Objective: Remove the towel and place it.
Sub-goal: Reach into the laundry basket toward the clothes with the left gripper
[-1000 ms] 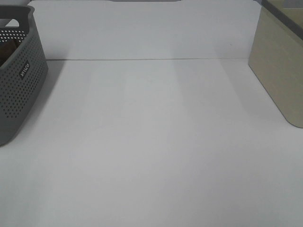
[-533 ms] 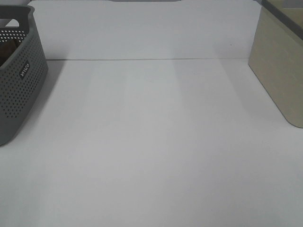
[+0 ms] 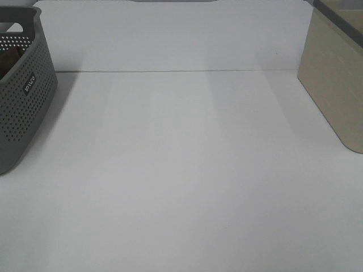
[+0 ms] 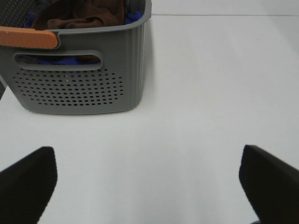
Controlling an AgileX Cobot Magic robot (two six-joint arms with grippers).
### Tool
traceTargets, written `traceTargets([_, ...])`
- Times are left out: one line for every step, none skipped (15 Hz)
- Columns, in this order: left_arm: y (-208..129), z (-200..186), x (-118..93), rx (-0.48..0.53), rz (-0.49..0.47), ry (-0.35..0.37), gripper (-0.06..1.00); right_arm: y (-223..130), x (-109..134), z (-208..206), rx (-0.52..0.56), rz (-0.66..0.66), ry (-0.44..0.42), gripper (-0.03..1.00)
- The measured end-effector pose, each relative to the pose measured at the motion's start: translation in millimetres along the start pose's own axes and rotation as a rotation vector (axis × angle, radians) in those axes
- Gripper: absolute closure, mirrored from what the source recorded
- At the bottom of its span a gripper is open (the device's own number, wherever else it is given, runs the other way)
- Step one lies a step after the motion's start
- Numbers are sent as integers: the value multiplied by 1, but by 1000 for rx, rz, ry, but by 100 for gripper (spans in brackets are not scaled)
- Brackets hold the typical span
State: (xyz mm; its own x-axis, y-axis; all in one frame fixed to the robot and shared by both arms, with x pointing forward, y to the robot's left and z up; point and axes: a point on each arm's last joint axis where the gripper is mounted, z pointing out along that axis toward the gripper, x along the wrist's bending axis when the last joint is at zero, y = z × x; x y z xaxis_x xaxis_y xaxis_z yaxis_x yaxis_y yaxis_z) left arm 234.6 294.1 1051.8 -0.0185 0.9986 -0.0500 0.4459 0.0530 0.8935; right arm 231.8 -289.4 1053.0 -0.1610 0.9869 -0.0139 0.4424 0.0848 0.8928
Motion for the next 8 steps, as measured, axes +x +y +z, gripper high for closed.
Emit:
traceTargets([0, 0, 0, 0, 0, 0, -5, 0, 0, 0, 0, 0, 0, 20])
traceTargets([0, 0, 0, 0, 0, 0, -5, 0, 0, 0, 0, 0, 0, 20])
traceTargets([0, 0, 0, 0, 0, 0, -5, 0, 0, 0, 0, 0, 0, 20])
traceTargets([0, 0, 0, 0, 0, -1, -5, 0, 0, 0, 0, 0, 0, 20])
traceTargets([0, 0, 0, -2, -2, -4, -4, 0, 0, 0, 0, 0, 0, 20])
traceTargets([3, -3, 0, 19, 0, -2, -3, 0, 0, 0, 0, 0, 0, 20])
traceTargets([12, -5, 0, 57, 6, 11, -1, 0, 0, 0, 0, 0, 0, 20])
traceTargets([18, -5, 1, 84, 13, 24, 0, 0, 0, 0, 0, 0, 0, 20])
